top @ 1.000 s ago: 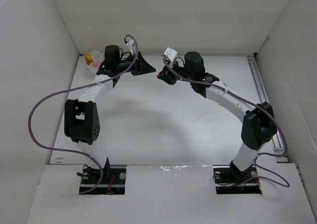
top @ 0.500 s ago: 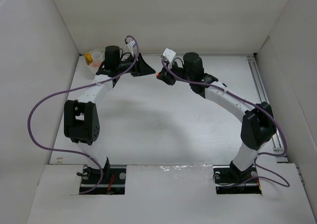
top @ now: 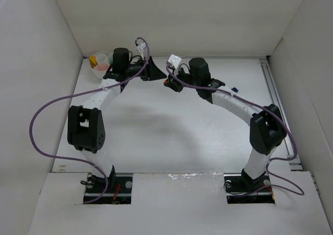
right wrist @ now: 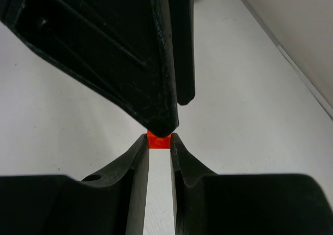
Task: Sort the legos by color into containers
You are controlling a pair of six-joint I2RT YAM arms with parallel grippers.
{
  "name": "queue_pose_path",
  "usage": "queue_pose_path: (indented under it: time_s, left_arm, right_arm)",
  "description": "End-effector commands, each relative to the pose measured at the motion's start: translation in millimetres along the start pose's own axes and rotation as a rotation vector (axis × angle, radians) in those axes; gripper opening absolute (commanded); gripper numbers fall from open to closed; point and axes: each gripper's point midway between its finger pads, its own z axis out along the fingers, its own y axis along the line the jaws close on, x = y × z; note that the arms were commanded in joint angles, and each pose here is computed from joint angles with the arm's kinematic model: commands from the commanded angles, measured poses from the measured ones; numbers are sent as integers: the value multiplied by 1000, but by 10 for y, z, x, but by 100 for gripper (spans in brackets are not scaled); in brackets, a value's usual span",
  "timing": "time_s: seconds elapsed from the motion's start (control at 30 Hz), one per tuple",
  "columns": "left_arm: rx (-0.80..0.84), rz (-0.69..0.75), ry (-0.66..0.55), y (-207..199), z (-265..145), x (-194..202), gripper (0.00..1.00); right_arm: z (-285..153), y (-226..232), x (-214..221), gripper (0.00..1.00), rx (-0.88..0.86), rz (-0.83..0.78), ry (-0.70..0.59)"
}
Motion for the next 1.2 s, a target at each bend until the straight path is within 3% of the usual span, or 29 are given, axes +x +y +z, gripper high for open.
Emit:
queue_pose_path:
  time_s: [0.0,0.7,1.17]
  left_arm:
    - [37,137,-44,-384,-101,-224,48]
    - [-50,145,5,-212,-7,-69,46]
    - [-48,137,47,-149,55,29,24]
  right_arm:
    - [20,-58,-262,5,20,-47,-68]
    - [43,-16,-363,5,25,-59,-82]
    - [24,-96,-532,5,81,-90,-120]
